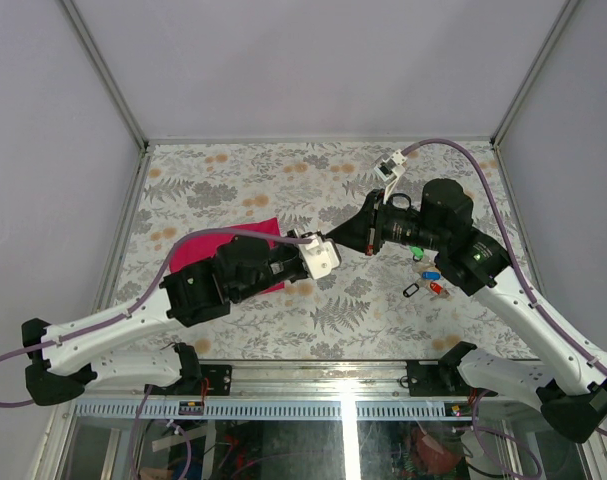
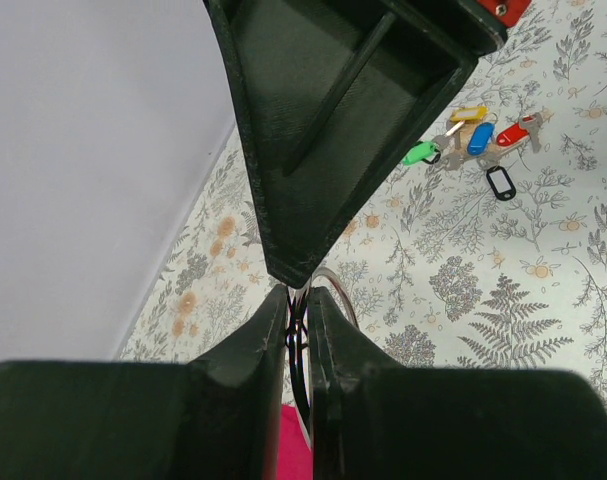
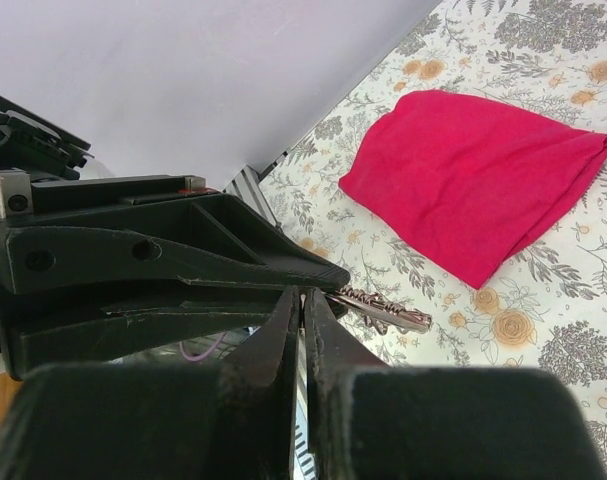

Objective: Put the keys on the keyring

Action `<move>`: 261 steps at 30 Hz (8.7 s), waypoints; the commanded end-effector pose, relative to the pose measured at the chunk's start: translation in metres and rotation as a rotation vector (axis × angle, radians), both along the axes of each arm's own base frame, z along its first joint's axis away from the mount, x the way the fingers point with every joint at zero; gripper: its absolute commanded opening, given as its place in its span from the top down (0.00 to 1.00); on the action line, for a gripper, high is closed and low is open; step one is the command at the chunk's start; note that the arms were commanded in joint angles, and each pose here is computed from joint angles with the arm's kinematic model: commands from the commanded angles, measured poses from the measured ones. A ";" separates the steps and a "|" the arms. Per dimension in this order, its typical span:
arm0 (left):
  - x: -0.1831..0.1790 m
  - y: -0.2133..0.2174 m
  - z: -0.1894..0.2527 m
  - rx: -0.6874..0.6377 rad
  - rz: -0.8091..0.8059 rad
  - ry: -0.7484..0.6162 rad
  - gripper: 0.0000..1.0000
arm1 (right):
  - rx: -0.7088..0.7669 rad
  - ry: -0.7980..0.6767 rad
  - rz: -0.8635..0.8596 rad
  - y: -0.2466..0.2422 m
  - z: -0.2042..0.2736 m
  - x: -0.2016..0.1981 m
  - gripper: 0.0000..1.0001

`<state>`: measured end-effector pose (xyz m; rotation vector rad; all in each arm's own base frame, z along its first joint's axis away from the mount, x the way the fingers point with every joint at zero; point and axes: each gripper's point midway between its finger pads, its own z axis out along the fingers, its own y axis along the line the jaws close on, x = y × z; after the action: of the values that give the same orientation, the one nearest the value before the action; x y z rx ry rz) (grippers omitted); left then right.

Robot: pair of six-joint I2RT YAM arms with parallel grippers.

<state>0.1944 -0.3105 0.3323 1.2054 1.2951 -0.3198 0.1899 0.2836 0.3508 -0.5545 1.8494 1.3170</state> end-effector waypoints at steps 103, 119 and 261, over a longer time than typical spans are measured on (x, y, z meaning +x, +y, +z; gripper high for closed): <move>-0.002 0.001 -0.001 -0.017 -0.002 0.020 1.00 | -0.618 0.605 -1.275 -0.307 -0.278 0.099 0.46; -0.002 0.005 0.001 -0.024 0.010 0.015 1.00 | -0.620 0.725 -1.164 -0.307 -0.334 0.096 0.44; 0.008 0.011 -0.008 0.005 0.076 -0.019 1.00 | -0.778 0.116 -0.563 -0.094 -0.114 0.024 1.00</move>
<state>0.1928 -0.3056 0.2985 1.2707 1.3614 -0.2886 0.2223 0.2117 0.2911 -0.1627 2.1842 0.4979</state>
